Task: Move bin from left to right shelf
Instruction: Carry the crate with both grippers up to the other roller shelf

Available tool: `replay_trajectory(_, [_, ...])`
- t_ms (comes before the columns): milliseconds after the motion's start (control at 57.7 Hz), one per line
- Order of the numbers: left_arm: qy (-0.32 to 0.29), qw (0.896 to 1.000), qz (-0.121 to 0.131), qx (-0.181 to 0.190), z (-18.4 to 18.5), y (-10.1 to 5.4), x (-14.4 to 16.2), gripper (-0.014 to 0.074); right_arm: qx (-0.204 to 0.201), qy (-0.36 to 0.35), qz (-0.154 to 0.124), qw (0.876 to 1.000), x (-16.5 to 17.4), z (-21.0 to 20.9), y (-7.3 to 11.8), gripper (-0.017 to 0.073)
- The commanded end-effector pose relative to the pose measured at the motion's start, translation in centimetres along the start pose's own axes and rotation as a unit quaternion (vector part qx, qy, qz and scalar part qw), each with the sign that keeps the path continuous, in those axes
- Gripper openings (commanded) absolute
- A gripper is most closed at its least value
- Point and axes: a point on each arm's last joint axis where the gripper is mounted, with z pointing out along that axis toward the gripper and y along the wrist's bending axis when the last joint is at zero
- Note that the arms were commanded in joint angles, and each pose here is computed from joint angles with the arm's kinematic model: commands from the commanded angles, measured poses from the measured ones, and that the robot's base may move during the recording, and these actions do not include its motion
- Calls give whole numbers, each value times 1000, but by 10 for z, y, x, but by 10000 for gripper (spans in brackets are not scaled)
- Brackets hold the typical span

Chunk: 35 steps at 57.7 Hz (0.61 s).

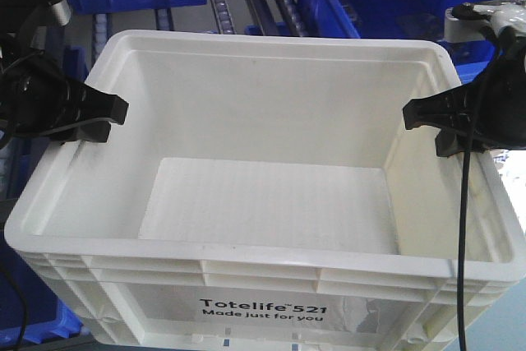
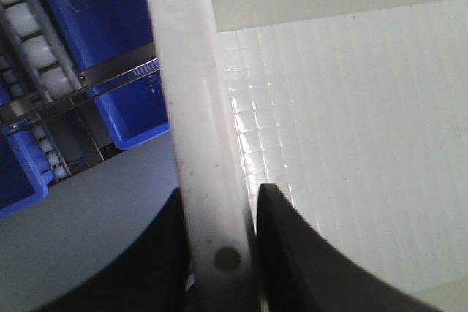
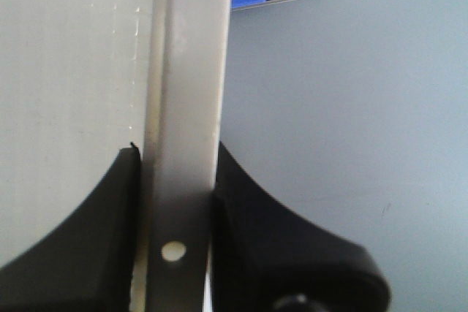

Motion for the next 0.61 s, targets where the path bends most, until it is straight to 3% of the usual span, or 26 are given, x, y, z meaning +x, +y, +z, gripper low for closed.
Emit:
replay_trajectory(0, [-90,995,16,28,-26,-8,-11,-6,-7,-61,-26,998,-6,-21,0,13])
replay_trajectory(589, [-90,995,16,28,-26,-8,-11,-6,-7,-61,-26,998,-6,-21,0,13])
